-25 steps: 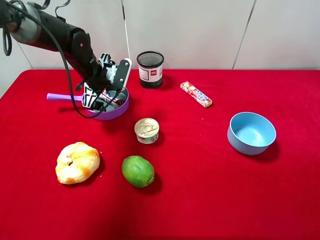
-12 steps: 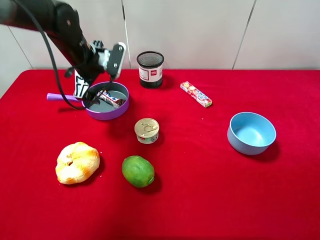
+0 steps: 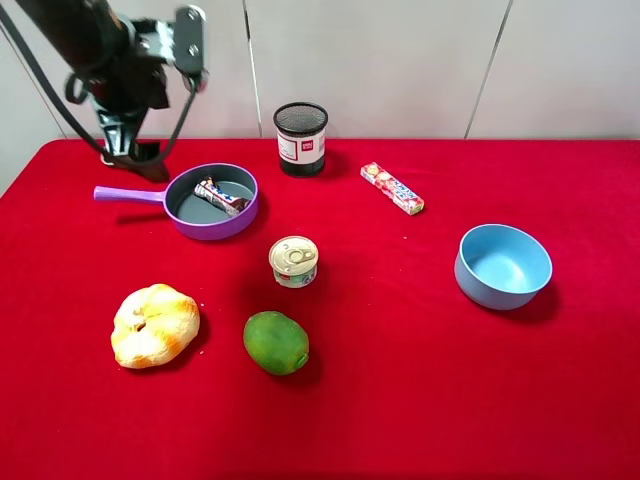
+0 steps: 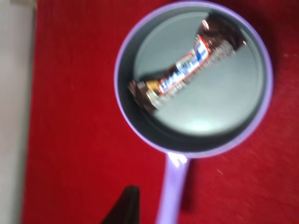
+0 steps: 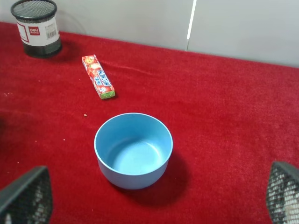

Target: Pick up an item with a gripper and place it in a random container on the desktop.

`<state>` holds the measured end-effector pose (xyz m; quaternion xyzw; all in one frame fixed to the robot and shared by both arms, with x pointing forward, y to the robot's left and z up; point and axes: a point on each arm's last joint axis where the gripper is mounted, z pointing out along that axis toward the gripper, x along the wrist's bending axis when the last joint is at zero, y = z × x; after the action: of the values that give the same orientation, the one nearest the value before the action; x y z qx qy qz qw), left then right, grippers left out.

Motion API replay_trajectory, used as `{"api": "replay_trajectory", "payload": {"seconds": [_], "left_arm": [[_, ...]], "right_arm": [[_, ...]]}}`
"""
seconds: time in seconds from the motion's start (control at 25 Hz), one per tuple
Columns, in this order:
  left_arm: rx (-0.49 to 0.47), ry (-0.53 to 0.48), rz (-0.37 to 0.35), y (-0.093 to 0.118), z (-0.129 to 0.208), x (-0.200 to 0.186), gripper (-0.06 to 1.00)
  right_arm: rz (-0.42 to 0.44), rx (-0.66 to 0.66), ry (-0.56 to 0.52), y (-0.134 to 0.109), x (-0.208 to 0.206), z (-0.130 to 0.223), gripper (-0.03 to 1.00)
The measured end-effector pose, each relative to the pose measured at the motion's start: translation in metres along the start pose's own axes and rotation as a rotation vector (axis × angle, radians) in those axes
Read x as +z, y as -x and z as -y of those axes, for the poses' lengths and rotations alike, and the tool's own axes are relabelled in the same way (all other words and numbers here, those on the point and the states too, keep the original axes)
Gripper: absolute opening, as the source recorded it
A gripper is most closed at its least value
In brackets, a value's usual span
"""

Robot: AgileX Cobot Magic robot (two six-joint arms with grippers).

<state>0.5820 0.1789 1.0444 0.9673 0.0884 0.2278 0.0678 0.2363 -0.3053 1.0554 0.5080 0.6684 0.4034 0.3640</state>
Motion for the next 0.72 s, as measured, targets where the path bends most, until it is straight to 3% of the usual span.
{"api": "replay_trajectory", "payload": {"seconds": [0.32,0.72], "left_arm": [[-0.272,-0.065,0.058,0.015,0.016,-0.051,0.99],[-0.599,-0.095,0.060,0.073,0.054,-0.102,0.99]], "right_arm": [[0.000,0.000,0.000,0.000,0.000,0.000,0.69],[0.000,0.000,0.000,0.000,0.000,0.000,0.69]]}}
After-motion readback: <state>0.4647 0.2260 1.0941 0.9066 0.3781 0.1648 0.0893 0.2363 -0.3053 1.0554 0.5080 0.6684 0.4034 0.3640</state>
